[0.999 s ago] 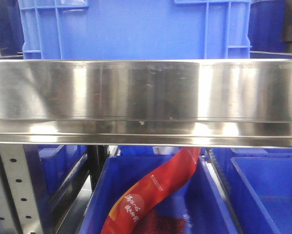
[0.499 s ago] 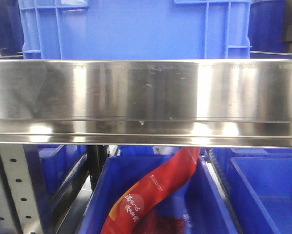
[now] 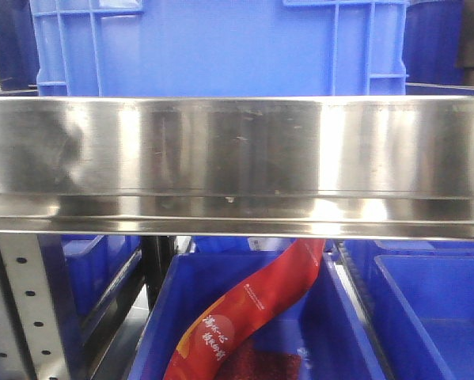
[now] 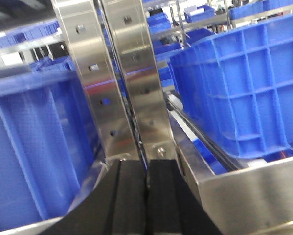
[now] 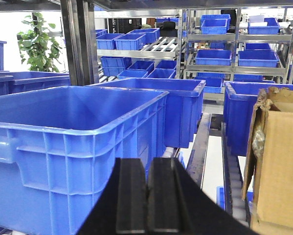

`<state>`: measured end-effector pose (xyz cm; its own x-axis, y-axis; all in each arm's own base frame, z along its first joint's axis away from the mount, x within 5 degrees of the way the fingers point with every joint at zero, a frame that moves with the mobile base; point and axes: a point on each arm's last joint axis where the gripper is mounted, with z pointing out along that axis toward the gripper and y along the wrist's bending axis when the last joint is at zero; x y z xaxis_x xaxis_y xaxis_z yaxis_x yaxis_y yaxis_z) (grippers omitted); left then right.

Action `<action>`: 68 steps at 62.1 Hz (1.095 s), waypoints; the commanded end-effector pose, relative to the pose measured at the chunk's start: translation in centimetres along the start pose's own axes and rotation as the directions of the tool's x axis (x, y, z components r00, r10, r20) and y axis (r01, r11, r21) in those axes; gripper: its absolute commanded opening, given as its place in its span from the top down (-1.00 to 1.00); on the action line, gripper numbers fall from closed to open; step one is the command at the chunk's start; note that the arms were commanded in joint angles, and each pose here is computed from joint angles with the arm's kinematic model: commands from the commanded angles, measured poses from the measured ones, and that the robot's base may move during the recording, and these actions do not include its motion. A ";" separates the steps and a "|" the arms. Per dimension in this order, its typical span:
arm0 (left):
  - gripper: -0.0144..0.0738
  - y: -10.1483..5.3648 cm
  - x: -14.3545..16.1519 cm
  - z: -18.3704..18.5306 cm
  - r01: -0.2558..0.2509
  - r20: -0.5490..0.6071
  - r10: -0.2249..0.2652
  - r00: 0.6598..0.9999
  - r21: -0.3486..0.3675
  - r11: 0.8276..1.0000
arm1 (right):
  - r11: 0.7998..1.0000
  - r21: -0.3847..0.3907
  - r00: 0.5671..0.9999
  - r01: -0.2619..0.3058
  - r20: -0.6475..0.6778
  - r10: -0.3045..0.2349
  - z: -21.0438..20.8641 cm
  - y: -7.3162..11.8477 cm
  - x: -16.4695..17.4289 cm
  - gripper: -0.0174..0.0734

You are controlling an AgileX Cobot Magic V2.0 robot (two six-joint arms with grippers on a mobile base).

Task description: Grab PVC pipe and place in blue bin

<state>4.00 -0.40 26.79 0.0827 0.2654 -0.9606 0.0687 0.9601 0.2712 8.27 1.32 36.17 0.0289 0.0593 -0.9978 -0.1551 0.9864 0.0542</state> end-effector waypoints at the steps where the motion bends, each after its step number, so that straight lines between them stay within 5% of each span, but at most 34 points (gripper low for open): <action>1: 0.93 0.0 0.0 0.0 0.020 0.019 -0.020 1.000 -0.006 1.000 | 1.000 0.009 1.000 0.013 0.017 -0.013 -0.1 -0.1 -0.1 0.98; 34: 0.93 -0.6 2.5 0.7 0.013 0.034 -0.012 0.999 -0.018 1.000 | 1.000 0.009 1.000 0.013 0.017 -0.013 -0.1 -0.1 -0.1 0.98; 50: 0.93 -0.8 2.8 0.8 0.084 0.019 -0.084 0.996 -0.004 0.996 | 1.000 0.009 1.000 0.013 0.017 -0.013 -0.1 -0.1 -0.1 0.98; 58: 0.93 -1.1 4.0 1.0 0.183 -0.015 -0.183 0.983 0.001 0.983 | 1.000 0.009 1.000 0.013 0.017 -0.013 -0.1 -0.1 -0.1 0.98; 68: 0.93 -1.4 4.9 1.1 0.209 -0.039 -0.209 0.977 0.001 0.978 | 1.000 0.009 1.000 0.013 0.017 -0.013 -0.1 -0.1 -0.1 0.98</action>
<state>5.40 -0.55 21.91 0.0162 0.0917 -0.9957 0.0908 0.9915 0.0928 8.27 1.32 36.17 0.0289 0.0593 -0.9978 -0.1551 0.9864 0.0542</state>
